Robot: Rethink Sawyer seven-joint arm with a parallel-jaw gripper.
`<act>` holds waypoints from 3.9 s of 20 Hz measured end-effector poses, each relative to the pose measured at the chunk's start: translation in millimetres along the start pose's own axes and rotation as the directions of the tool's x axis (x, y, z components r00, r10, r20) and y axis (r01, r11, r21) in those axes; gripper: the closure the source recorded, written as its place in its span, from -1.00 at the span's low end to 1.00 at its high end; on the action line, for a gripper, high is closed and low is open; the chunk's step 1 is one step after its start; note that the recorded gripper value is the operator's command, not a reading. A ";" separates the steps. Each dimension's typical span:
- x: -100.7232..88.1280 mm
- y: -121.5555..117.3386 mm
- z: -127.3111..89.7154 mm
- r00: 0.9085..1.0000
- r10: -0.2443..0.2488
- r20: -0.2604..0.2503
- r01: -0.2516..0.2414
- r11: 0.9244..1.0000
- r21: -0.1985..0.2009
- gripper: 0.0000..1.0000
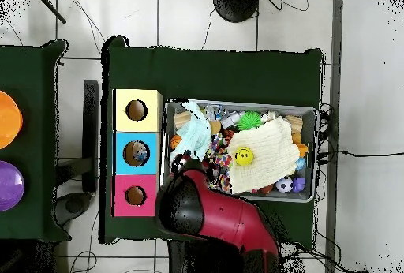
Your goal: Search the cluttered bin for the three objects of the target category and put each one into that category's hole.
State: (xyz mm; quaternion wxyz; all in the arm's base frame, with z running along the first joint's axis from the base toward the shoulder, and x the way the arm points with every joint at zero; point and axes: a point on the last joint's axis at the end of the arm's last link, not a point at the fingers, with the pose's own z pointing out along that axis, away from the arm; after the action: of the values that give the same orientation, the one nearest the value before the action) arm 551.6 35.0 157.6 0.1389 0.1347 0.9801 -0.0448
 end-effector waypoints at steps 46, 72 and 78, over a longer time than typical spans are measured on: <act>11.2 -59.4 78.9 0.709 0.694 -0.129 -0.692 0.719 0.063 -1.00; 40.8 -5.2 82.8 0.717 0.682 -0.141 -0.675 0.731 0.105 -1.00; 32.2 2.8 72.7 0.725 0.676 -0.132 -0.673 0.736 0.077 -1.00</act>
State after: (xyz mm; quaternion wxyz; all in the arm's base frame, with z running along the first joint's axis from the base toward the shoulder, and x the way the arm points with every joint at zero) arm 541.5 36.7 78.7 0.0697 0.4860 0.8712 0.0074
